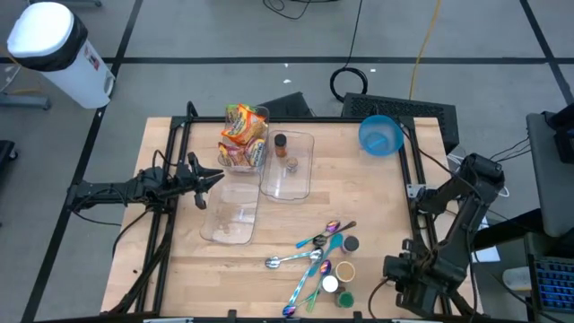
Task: Pick & Place Food Item
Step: Put the orange spice pack into the middle transparent bin
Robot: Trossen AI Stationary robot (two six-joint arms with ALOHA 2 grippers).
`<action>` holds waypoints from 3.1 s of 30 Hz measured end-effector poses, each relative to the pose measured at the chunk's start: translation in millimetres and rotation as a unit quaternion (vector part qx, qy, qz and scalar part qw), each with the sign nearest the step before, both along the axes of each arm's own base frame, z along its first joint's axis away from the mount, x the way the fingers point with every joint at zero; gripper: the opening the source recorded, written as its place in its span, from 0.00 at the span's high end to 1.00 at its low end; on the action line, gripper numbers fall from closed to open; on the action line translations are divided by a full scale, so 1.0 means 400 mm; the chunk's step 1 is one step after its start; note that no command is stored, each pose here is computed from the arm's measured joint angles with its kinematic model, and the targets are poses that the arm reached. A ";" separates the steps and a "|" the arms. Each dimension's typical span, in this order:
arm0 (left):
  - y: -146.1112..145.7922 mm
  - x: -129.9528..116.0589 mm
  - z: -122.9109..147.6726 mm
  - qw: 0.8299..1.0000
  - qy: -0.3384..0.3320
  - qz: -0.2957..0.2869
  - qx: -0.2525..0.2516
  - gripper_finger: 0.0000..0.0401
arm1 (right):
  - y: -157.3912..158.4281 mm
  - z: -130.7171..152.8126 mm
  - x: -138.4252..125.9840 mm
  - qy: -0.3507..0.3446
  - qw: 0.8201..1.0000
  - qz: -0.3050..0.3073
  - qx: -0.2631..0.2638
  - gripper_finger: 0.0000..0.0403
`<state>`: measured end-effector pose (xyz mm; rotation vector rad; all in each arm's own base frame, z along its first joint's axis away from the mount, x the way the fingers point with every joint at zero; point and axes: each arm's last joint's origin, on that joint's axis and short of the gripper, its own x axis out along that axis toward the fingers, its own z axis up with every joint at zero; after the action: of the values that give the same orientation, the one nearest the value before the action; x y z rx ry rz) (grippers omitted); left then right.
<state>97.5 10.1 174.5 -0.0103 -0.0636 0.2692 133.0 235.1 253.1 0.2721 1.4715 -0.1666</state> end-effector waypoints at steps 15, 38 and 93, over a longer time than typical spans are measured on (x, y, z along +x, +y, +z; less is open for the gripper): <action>0.000 0.000 0.000 1.000 0.000 0.000 0.000 0.83 | -0.050 0.004 0.043 0.042 0.998 -0.013 0.048 0.98; 0.000 0.000 0.000 1.000 0.000 0.000 0.000 0.83 | -0.524 0.302 0.224 -0.287 0.944 -0.006 -0.165 1.00; 0.000 0.000 0.000 1.000 0.000 0.000 0.000 0.83 | -1.014 -0.002 0.564 -0.245 0.954 0.070 -0.158 0.77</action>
<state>97.5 10.2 174.5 -0.0103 -0.0636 0.2698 358.5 -170.5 252.1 -0.0537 0.9484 -0.2005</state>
